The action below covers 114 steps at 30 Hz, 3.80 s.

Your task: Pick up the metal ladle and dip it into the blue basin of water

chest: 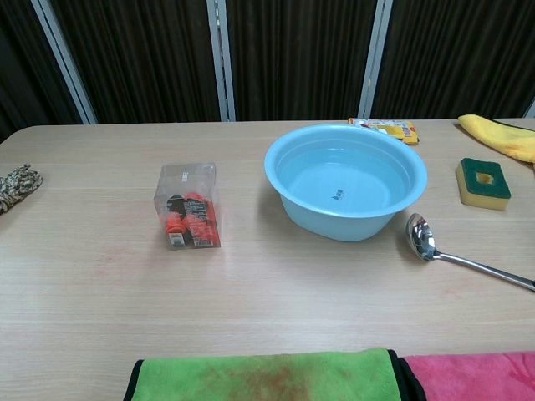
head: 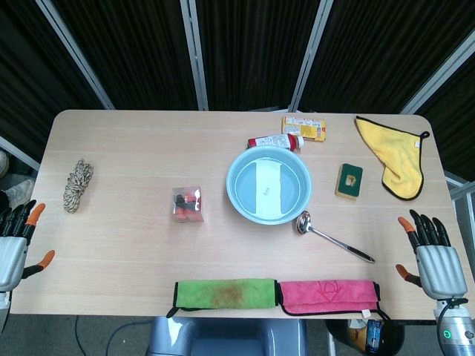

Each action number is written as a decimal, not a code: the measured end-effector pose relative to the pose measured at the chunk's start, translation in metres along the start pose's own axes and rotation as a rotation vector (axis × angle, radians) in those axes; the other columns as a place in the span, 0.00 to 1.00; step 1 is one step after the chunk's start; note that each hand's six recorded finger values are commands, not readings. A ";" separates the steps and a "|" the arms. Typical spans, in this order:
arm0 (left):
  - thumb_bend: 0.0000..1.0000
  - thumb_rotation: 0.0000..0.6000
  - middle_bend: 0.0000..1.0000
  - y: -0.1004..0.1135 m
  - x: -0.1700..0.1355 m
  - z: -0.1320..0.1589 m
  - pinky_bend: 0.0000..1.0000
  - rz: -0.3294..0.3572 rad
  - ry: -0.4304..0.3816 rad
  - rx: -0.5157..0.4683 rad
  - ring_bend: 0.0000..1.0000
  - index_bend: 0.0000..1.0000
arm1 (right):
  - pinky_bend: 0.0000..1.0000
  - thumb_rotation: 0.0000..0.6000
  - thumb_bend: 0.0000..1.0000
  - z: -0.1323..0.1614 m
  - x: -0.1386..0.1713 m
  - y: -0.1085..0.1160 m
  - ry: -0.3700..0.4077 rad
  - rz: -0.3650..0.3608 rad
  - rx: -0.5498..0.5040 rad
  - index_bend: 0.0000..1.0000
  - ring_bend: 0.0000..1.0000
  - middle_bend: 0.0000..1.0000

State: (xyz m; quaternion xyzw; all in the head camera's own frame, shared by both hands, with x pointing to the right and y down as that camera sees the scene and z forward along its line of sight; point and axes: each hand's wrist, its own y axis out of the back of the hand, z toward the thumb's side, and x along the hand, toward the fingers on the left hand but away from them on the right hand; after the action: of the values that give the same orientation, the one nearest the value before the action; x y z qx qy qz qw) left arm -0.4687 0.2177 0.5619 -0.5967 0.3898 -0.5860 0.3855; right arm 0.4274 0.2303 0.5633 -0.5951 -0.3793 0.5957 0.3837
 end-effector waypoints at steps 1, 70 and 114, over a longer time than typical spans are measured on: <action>0.24 1.00 0.00 0.000 0.000 0.000 0.00 0.001 0.000 0.000 0.00 0.00 | 0.00 1.00 0.11 0.000 0.000 0.000 0.000 0.001 0.000 0.00 0.00 0.00; 0.24 1.00 0.00 -0.010 0.018 -0.009 0.00 -0.042 0.014 -0.071 0.00 0.00 | 0.00 1.00 0.24 0.064 -0.078 -0.146 0.085 0.333 -0.112 0.37 0.00 0.00; 0.24 1.00 0.00 -0.016 0.025 -0.014 0.00 -0.055 0.041 -0.053 0.00 0.00 | 0.00 1.00 0.25 0.059 -0.107 -0.164 0.054 0.393 -0.119 0.37 0.00 0.00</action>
State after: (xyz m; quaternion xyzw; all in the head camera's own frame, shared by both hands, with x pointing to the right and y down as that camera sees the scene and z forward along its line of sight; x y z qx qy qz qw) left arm -0.4820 0.2009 0.5872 -0.6051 0.3964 -0.5979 0.3453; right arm 0.3696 0.2015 0.7572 -0.6951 -0.2798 0.6195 0.2342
